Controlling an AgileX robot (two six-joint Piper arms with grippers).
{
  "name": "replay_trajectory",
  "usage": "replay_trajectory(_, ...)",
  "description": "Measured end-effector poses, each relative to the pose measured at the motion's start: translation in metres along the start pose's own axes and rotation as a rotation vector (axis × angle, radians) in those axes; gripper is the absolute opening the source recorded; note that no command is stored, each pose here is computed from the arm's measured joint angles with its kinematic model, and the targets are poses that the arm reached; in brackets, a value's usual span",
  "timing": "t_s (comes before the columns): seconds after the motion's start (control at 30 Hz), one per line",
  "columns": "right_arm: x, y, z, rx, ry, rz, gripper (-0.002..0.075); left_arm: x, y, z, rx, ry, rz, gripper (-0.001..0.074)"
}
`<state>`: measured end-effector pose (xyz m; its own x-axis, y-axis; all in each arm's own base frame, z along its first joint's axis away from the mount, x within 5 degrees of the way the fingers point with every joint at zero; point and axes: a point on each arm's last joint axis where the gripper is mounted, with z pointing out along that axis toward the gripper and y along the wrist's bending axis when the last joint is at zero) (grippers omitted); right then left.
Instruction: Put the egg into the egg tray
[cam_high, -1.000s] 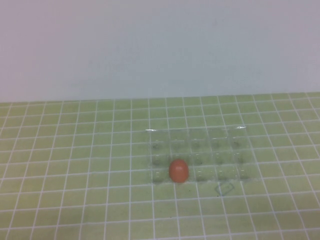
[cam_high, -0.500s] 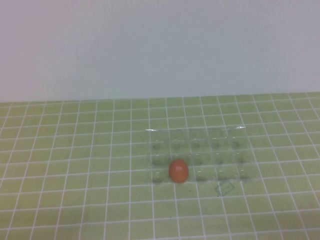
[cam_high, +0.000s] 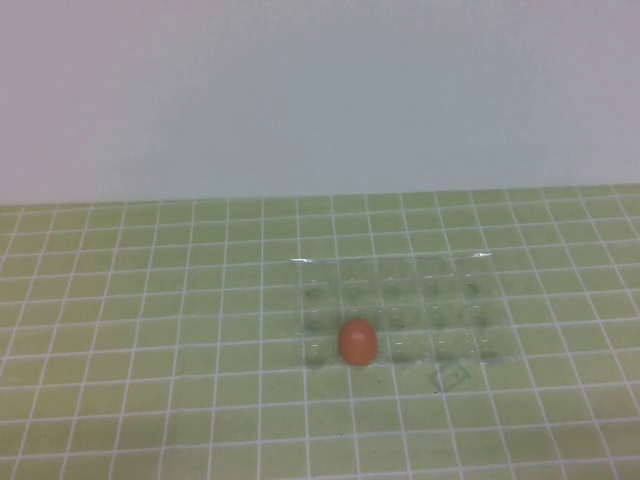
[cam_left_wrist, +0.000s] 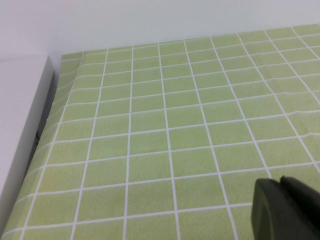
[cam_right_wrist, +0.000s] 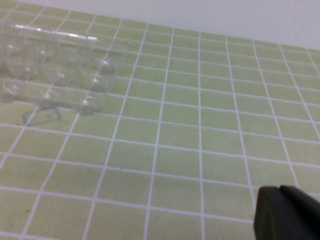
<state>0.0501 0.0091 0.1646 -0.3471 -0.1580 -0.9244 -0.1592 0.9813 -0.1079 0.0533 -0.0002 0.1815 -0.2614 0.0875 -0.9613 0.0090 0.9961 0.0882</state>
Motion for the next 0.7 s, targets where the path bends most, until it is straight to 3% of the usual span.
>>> replay_trajectory(0.2, 0.0001, -0.0002, 0.0, 0.003, 0.001, 0.121, -0.0002, 0.0, 0.0, 0.0, 0.0, 0.0, 0.0, 0.0)
replay_trajectory(0.7, 0.0007, -0.0021, 0.0, 0.024, 0.007, 0.101, -0.0002, 0.0, 0.0, 0.0, 0.0, 0.0, 0.0, 0.0)
